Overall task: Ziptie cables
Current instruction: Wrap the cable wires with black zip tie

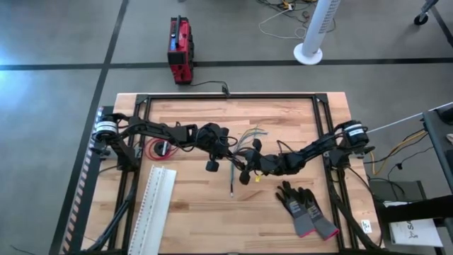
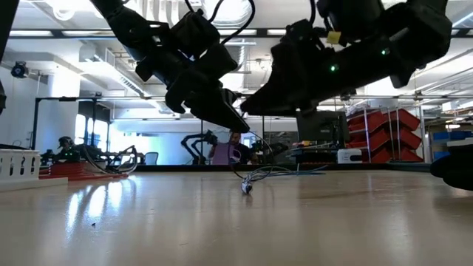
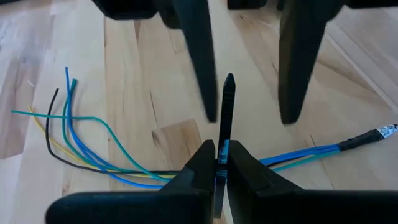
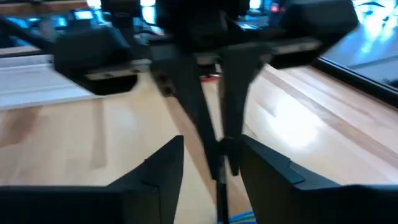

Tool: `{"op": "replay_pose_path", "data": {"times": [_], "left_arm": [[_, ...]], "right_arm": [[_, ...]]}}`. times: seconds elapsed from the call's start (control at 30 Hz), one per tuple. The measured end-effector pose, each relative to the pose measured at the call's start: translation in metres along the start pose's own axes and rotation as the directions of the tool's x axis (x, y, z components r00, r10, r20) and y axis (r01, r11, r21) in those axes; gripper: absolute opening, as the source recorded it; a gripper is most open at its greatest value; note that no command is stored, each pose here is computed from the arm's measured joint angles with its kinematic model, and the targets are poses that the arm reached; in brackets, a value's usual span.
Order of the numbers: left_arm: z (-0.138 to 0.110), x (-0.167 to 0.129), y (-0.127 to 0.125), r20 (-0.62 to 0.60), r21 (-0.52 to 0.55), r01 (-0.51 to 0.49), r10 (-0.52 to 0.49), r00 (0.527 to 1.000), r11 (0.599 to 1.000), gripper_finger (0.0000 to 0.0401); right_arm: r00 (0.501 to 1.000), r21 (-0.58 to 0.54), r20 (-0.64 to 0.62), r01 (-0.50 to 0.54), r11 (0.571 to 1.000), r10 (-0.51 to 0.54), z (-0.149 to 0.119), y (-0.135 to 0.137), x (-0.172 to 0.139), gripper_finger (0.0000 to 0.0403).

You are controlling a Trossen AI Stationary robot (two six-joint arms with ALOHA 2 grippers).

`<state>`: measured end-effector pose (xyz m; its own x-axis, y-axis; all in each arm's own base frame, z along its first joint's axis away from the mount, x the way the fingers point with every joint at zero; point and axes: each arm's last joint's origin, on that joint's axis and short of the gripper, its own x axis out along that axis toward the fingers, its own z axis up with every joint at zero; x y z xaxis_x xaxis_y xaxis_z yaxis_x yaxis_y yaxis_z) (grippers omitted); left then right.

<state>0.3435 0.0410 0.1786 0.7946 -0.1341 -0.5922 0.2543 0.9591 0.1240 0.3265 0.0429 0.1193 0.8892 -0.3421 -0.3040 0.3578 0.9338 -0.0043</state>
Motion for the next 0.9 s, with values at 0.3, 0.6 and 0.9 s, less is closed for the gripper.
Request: {"op": "replay_pose_path", "data": {"times": [0.3, 0.6, 0.9], "left_arm": [[0.0, 0.0, 0.0, 0.001, -0.005, 0.0, 0.0, 1.0, 1.0, 0.0004], [0.0, 0.0, 0.0, -0.001, -0.006, 0.001, -0.001, 1.0, 1.0, 0.0004], [0.001, 0.0, 0.0, 0.012, -0.003, -0.002, 0.002, 1.0, 1.0, 0.0004]], "right_arm": [[0.999, -0.023, -0.003, 0.043, 0.999, -0.043, 0.001, -0.003, 0.01, 0.0101], [1.0, -0.042, -0.012, 0.003, 0.999, -0.004, 0.001, -0.003, 0.01, 0.0007], [1.0, -0.07, -0.006, 0.006, 0.998, -0.007, 0.01, -0.004, 0.005, 0.0002]]}}
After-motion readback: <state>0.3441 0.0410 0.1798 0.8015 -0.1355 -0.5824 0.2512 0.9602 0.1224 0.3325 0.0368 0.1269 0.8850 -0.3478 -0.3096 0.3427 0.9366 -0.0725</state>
